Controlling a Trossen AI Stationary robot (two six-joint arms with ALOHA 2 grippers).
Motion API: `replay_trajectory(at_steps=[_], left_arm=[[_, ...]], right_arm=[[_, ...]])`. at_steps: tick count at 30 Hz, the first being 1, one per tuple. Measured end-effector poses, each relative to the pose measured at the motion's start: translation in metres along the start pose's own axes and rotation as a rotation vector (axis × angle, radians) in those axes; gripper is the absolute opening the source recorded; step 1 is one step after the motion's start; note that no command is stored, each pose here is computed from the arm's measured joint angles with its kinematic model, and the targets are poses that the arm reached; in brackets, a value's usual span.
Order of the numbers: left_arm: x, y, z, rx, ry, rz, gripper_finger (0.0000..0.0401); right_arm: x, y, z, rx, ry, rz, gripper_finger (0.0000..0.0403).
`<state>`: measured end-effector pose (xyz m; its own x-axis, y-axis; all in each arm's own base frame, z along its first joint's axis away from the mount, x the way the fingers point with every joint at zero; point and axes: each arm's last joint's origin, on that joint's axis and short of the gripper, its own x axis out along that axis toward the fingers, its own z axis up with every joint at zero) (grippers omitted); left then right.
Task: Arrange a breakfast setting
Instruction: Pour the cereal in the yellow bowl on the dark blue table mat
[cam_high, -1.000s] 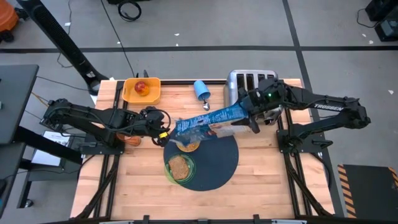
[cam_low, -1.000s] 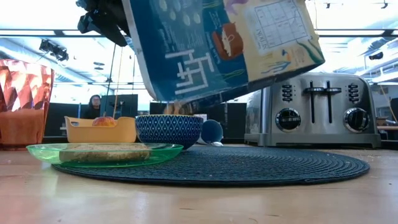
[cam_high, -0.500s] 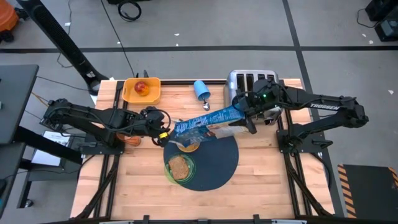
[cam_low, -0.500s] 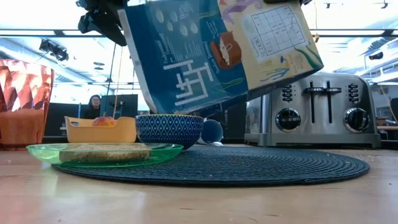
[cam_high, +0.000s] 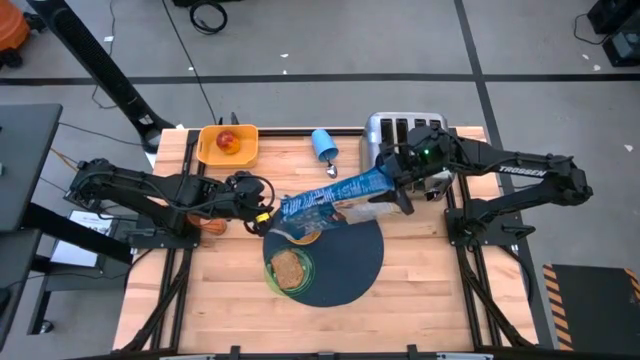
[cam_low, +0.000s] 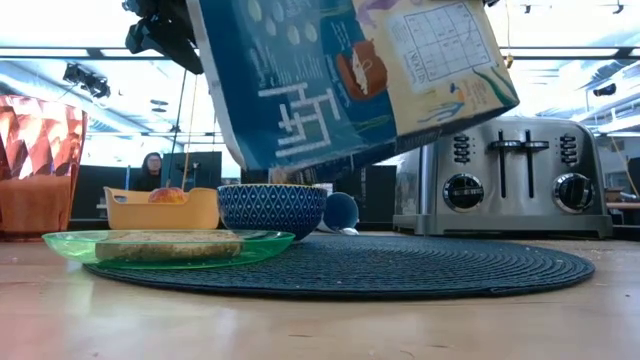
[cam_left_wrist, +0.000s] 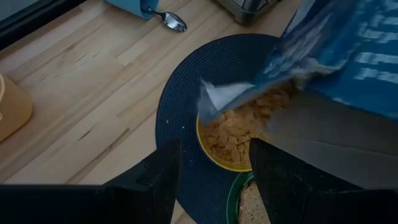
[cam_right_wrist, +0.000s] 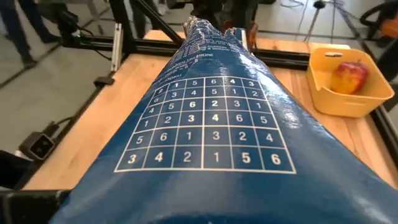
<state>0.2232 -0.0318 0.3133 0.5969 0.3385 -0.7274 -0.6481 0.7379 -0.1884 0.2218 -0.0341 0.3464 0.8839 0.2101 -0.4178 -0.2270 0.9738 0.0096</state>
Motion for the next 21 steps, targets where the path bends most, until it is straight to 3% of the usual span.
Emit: replay_trajectory(at_steps=[8,21], left_arm=[[0.0,0.0,0.0,0.0,0.0,0.0,0.0196],[0.0,0.0001,0.0,0.0,0.0,0.001,0.0196]], right_arm=[[-0.0002,-0.0001,0.0005,-0.007,0.006,-0.044,0.0273],[0.0001,-0.0004,0.0016,0.0,-0.013,-0.022,0.0273]])
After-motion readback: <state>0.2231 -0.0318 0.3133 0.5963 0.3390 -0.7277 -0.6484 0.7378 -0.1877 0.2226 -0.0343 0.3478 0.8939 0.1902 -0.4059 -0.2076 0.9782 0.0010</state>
